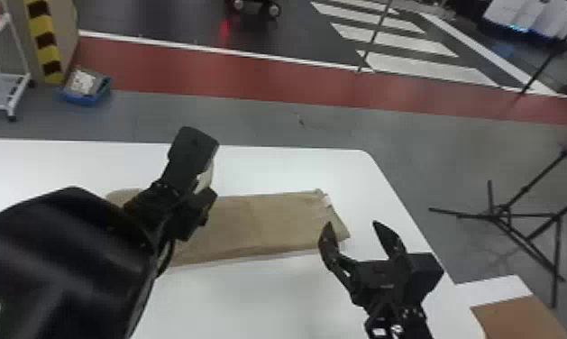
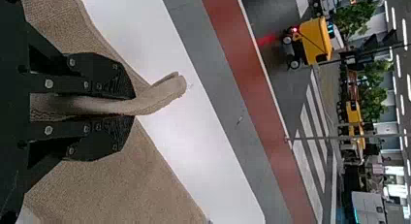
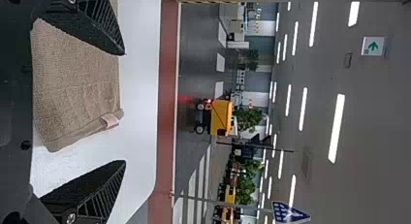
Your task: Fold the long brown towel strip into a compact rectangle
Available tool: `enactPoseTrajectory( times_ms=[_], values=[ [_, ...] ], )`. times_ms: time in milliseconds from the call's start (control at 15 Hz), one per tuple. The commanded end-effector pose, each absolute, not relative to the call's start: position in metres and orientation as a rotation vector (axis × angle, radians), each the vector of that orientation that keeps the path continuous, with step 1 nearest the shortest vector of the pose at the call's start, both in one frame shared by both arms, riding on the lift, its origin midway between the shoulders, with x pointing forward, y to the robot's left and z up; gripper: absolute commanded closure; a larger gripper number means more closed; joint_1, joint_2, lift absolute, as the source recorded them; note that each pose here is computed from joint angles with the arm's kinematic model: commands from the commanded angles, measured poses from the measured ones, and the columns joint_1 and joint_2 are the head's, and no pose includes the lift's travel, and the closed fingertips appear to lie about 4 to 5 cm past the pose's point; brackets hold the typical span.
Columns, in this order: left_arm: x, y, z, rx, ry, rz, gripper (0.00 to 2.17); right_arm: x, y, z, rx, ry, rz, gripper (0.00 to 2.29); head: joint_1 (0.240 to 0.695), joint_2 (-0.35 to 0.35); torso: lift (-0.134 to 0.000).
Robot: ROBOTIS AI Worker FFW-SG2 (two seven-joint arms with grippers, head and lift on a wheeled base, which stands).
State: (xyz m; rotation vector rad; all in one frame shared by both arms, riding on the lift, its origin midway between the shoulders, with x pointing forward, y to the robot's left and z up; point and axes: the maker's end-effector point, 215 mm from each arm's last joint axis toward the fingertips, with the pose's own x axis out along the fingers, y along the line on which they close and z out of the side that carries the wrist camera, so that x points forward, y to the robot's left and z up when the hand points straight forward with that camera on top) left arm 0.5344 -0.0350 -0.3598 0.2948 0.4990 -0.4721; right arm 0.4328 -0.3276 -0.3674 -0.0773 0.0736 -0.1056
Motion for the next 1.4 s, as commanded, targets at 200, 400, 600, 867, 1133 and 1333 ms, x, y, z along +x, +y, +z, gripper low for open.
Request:
enactPoseTrajectory(
  times_ms=[200, 400, 600, 867, 1133, 1333],
  values=[
    [0.525, -0.053, -0.356, 0.298, 0.473, -0.500, 0.04, 0.434, -0.320, -0.369, -0.073, 0.073, -0.092, 0.08, 0.695, -0.350, -0.116],
    [0.521, -0.036, -0.353, 0.247, 0.471, -0.475, 0.04, 0.441, -0.309, -0.370, -0.064, 0.080, -0.070, 0.08, 0.695, -0.350, -0.116],
    [0.527, 0.018, -0.335, 0.126, 0.410, -0.381, 0.04, 0.467, -0.272, -0.385, -0.052, 0.129, 0.003, 0.08, 0.695, -0.350, -0.116],
    [0.522, 0.141, -0.321, -0.022, 0.301, -0.170, 0.04, 0.516, -0.186, -0.409, -0.070, 0.202, 0.159, 0.08, 0.695, -0.189, -0.116],
    [0.496, 0.255, -0.309, -0.092, 0.161, 0.041, 0.04, 0.543, -0.117, -0.424, -0.115, 0.267, 0.275, 0.08, 0.695, 0.008, -0.116],
    [0.470, 0.308, -0.297, -0.111, 0.015, 0.164, 0.04, 0.554, -0.108, -0.430, -0.126, 0.304, 0.285, 0.08, 0.695, 0.156, -0.116]
  ],
)
